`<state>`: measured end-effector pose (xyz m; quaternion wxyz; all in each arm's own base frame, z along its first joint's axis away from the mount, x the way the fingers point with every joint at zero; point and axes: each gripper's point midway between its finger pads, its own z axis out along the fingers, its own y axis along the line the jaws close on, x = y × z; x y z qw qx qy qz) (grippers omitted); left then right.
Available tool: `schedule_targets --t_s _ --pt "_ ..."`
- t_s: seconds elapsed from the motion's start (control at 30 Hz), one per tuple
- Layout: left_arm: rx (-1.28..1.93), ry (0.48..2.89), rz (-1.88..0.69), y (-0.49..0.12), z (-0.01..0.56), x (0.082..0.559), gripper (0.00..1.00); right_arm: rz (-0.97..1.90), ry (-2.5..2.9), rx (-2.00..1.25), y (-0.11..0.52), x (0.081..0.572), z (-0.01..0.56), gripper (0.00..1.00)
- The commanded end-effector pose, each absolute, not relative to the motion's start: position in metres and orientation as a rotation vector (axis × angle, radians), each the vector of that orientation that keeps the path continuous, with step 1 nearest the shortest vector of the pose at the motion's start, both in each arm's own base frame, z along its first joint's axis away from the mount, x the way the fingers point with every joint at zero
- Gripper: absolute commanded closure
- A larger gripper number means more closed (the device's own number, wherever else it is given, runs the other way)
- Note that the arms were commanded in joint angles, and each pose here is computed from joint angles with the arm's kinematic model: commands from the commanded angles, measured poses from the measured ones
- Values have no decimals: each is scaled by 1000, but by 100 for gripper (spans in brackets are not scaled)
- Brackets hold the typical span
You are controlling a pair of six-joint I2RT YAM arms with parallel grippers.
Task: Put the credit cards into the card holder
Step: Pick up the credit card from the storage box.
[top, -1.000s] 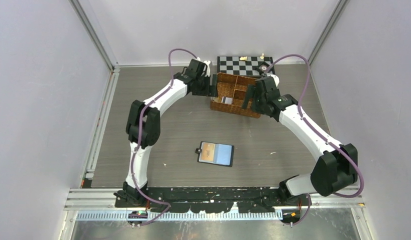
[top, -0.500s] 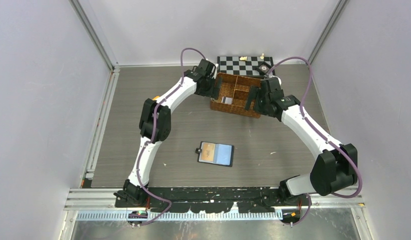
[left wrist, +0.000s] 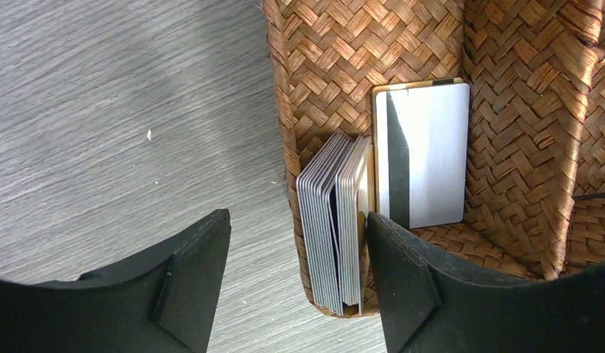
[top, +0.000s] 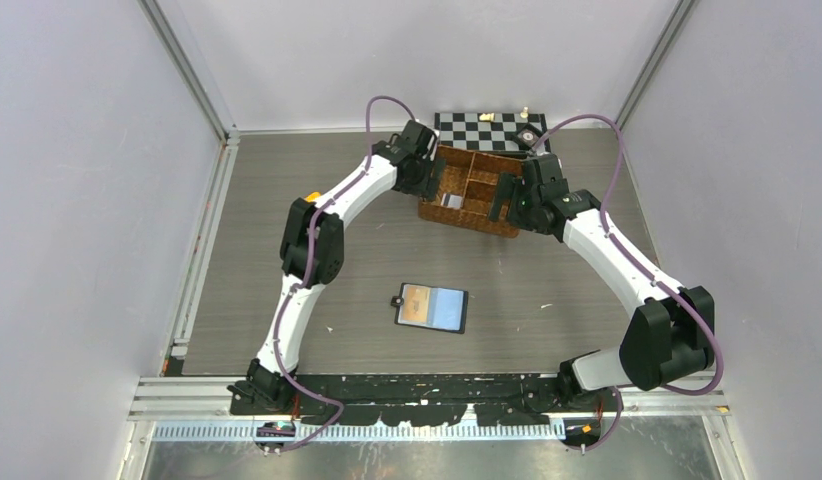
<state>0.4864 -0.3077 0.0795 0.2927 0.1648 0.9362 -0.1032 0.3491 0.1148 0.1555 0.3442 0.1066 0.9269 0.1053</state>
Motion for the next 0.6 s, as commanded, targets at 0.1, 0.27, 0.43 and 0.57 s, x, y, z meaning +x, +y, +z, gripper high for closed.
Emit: schedule_targets --t_s 0.1,0.27,0.43,0.57 --pt "421 2380 -246 -295 144 495 32 297 2374 258 117 355 166 12" --pt "419 2358 -248 -294 155 495 33 308 2382 255 119 355 164 12" --pt "433 2353 -263 -296 158 493 43 317 2392 250 120 354 162 12" --pt "444 2360 -310 -302 157 490 62 318 2403 249 121 354 159 13"
